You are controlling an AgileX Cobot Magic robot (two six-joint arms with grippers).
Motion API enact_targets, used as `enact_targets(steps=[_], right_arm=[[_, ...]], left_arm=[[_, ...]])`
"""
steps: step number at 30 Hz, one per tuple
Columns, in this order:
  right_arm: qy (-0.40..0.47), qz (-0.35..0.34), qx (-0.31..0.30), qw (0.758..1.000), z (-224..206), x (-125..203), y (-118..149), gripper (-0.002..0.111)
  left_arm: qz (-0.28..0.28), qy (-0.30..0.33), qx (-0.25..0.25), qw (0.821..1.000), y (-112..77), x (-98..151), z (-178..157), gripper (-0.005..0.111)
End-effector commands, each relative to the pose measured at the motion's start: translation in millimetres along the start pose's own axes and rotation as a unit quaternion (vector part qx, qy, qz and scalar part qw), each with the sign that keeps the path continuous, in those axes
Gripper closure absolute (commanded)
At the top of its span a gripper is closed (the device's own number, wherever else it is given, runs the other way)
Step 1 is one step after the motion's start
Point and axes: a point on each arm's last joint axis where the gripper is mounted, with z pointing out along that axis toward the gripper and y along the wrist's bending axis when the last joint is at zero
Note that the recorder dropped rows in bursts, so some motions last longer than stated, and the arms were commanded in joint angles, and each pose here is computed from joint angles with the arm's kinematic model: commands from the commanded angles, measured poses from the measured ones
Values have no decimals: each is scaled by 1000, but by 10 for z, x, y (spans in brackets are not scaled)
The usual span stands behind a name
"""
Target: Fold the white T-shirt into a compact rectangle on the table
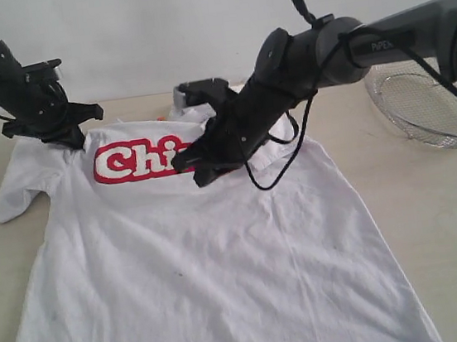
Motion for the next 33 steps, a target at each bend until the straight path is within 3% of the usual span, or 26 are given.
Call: enact_targets(steps=[1,4,10,14,17,19,24,30,33], right_arm=[[-104,17,32,994,-423,-470,-222,108],[-132,16,31,991,-561,-671,-361,108],[-153,30,21,988,-548,-908,-659,108],[-113,30,-6,993,-323,-852,-675,108],[-85,16,-6,996,-210,-791,-644,108],[-74,14,-9,997,-203,-774,-630,108],[-63,21,-14,998,-205,-758,-606,109],[-30,6,-26,999,-122,-716,-445,109],[1,2,-22,1000,-96,-668,-405,109]], left_arm=[[2,18,59,998,-18,82,123,102],[2,-1,121,993,-142,20,28,102],[18,-22,176,984,-379,-98,-315,102],[49,-35,143,988,-491,-137,-393,102],[48,-22,82,995,-390,-130,-418,102],[54,-2,69,996,-370,-101,-447,102],[76,57,148,984,-586,53,-442,102],[92,100,161,977,-771,238,-301,102],[91,119,163,975,-772,319,-252,102]])
